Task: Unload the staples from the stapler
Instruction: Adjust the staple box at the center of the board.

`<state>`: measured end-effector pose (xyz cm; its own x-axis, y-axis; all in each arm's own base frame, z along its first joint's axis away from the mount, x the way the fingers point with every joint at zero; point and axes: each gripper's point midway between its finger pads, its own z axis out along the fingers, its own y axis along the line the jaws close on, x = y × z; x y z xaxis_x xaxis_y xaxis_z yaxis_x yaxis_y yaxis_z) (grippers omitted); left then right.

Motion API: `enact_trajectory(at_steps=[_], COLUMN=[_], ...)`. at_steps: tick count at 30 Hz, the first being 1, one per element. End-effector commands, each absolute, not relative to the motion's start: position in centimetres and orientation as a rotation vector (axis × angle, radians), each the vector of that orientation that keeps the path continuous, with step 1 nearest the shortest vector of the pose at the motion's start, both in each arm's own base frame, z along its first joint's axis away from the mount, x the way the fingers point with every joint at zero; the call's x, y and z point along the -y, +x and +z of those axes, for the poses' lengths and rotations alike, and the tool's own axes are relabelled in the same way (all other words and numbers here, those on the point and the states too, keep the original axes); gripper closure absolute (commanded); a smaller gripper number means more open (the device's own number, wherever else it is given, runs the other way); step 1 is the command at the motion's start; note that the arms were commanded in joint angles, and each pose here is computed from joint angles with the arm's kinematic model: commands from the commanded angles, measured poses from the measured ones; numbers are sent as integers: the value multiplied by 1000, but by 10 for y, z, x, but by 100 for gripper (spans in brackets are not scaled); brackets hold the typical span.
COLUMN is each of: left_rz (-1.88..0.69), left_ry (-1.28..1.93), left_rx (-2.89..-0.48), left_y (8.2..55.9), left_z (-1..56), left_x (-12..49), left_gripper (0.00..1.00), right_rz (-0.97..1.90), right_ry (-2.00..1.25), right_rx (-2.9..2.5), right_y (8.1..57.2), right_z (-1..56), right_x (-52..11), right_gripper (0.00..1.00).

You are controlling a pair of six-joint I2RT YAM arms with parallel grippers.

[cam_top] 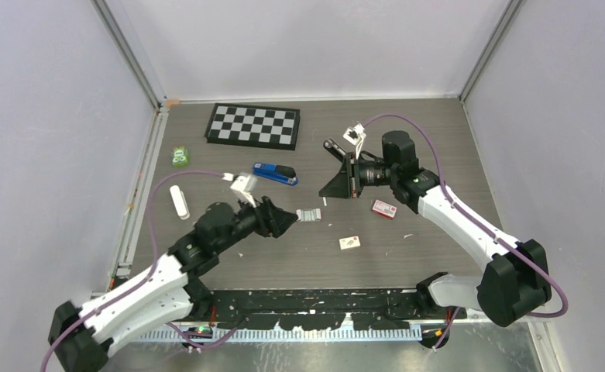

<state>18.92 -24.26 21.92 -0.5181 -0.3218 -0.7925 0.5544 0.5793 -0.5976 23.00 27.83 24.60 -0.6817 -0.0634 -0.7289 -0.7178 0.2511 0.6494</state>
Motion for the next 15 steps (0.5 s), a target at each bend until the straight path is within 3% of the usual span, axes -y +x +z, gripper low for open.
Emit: enact_trajectory(at_steps=[1,4,6,15], left_rz=[-864,-819,-797,-764], left_ry=[199,173,152,73], left_rx=[-1964,-2016,-2046,-2093], left_y=[222,247,263,314], left_z=[176,156,145,104], left_x=[242,246,248,251], left_gripper=[43,63,69,73], right_rz=[1271,1224,1197,1130], right_ry=[-767,-766,-760,-719], right_rx=[-1943,-1968,-1992,-2074], right_y=[243,247,251,263], right_z=[238,228,220,190], right_x=[-264,-261,-259,-258], right_gripper=[90,90,90,91])
